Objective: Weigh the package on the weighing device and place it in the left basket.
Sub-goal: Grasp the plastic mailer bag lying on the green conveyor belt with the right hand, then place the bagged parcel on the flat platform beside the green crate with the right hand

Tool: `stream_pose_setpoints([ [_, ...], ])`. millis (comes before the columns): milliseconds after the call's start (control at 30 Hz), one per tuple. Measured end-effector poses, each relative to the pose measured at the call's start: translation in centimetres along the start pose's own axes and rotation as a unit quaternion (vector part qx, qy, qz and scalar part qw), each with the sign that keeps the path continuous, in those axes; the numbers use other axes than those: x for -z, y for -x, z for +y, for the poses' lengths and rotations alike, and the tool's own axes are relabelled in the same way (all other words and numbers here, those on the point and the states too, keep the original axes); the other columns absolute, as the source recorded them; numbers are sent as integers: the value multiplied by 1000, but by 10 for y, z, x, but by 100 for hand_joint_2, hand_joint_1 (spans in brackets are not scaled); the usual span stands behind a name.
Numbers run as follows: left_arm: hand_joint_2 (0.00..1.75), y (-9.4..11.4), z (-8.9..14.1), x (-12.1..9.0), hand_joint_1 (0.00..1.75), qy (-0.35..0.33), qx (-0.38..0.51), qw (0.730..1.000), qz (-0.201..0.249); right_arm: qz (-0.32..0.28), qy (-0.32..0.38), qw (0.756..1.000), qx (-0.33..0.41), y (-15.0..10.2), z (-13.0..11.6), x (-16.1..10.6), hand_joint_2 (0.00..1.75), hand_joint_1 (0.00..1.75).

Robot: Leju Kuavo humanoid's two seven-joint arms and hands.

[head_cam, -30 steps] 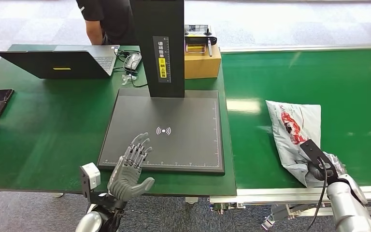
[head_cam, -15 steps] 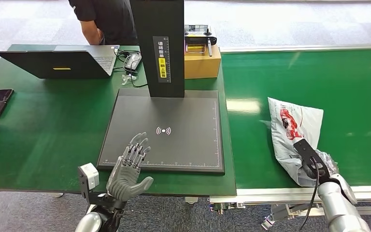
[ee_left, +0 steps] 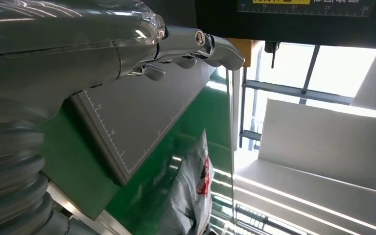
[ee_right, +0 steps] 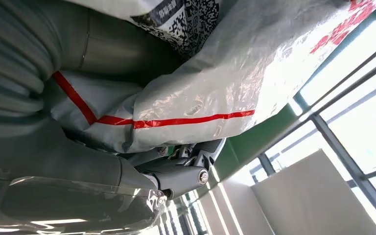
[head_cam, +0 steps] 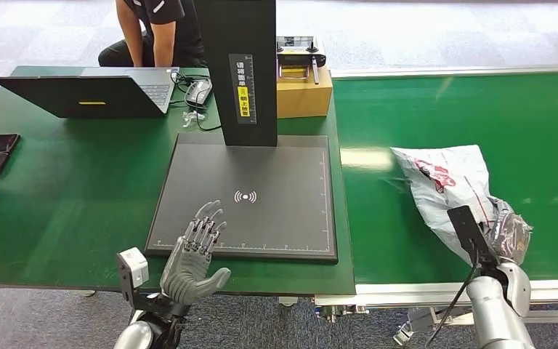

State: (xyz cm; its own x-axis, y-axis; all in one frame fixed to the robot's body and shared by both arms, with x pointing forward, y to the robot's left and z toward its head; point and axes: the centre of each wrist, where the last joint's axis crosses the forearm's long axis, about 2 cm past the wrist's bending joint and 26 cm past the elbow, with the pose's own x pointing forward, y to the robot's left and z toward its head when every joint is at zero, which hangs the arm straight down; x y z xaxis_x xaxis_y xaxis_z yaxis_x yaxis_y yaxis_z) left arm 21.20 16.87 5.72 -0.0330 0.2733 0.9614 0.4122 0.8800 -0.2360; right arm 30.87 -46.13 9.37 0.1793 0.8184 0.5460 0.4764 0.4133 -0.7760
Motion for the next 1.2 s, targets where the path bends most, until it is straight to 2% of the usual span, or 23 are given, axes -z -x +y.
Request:
stream_pose_setpoints([
  [300,175,0,0,0,0,3,1,1000,-2,-98,31,994,-20,-43,-14,-12,175,175],
  [700,175,0,-1,1,0,7,1,1000,-7,-219,-7,976,19,-93,-15,-27,175,175],
  [933,175,-1,-1,3,0,11,-1,1000,-12,-289,-67,949,105,-114,-9,-35,175,175],
  [1200,175,-3,1,5,0,17,1,1000,-19,-332,-148,922,133,-121,4,-35,175,175],
])
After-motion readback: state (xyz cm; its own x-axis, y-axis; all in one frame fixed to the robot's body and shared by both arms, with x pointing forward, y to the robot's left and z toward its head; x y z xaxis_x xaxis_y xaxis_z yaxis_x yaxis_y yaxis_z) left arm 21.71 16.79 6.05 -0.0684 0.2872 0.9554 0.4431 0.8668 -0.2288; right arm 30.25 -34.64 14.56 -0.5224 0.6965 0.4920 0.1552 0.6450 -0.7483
